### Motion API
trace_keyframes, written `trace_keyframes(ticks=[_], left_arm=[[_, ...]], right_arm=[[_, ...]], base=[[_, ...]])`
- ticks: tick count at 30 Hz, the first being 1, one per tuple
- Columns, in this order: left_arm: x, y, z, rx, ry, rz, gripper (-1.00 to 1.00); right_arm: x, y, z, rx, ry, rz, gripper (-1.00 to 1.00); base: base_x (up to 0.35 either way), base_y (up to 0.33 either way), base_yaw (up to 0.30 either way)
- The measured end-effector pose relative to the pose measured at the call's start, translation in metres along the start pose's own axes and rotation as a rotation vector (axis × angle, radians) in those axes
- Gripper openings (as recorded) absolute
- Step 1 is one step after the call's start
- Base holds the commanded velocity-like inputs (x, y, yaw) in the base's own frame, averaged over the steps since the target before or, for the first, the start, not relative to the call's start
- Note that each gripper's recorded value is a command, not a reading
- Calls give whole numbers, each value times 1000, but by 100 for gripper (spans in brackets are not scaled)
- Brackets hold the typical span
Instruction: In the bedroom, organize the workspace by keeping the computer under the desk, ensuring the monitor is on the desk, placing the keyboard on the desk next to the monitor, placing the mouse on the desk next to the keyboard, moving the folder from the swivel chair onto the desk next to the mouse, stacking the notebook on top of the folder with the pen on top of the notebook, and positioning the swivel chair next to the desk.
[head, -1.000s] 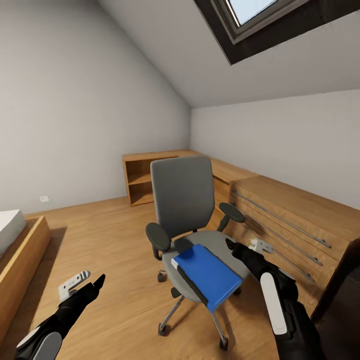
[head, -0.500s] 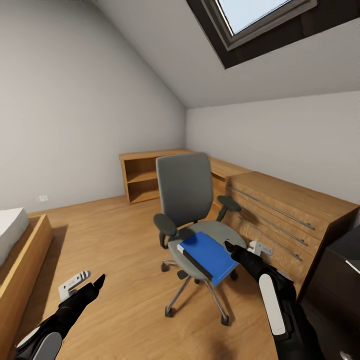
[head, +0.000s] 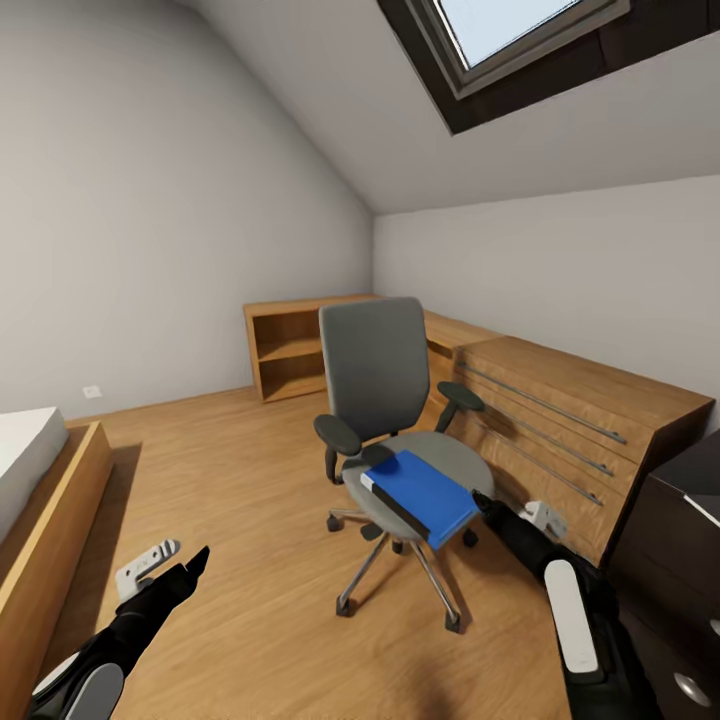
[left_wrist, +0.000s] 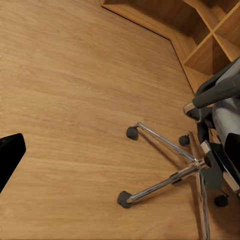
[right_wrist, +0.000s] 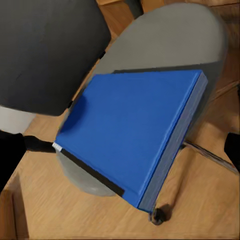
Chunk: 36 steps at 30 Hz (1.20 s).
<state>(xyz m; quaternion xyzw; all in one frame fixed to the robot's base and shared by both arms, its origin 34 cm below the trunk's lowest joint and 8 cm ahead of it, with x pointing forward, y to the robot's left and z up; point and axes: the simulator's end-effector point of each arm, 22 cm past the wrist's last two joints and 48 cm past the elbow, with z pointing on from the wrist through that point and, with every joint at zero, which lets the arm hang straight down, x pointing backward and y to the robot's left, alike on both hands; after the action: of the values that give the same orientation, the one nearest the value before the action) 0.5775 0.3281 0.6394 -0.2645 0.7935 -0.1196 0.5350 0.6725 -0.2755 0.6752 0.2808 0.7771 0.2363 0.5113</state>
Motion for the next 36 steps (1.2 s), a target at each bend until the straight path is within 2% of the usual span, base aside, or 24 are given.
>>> trace_keyframes(ticks=[2,4,6,9,15,22,33,35,36], left_arm=[[3,3,1,-1,-1,0,100],[7,5,2,-2,-1,0,100],[11,7,3,-2,-1,0,100],[16,11,4,-2,-2,0,100],[27,18,6,-2,-2,0,100],[40,26,9,-1,-2,0,100],[62,39,13,0,-1,1,100],[66,41,14,1,-1,1,100],[68,42,14,2,-1,1,100]], right_arm=[[8,-15,3,-4,18,72,100],[10,-28,5,-6,24,114,100],[13,-36,6,-10,29,143,100],[23,-51,9,-18,49,211,100],[46,-80,15,-12,91,299,100],[70,-98,20,-8,119,351,100],[98,-113,26,-17,137,368,100],[100,-112,26,-32,135,369,100],[101,-103,27,-75,133,370,100]], base=[[0,0,0],[0,0,0],[0,0,0],[0,0,0],[0,0,0],[0,0,0],[0,0,0],[0,0,0],[0,0,0]])
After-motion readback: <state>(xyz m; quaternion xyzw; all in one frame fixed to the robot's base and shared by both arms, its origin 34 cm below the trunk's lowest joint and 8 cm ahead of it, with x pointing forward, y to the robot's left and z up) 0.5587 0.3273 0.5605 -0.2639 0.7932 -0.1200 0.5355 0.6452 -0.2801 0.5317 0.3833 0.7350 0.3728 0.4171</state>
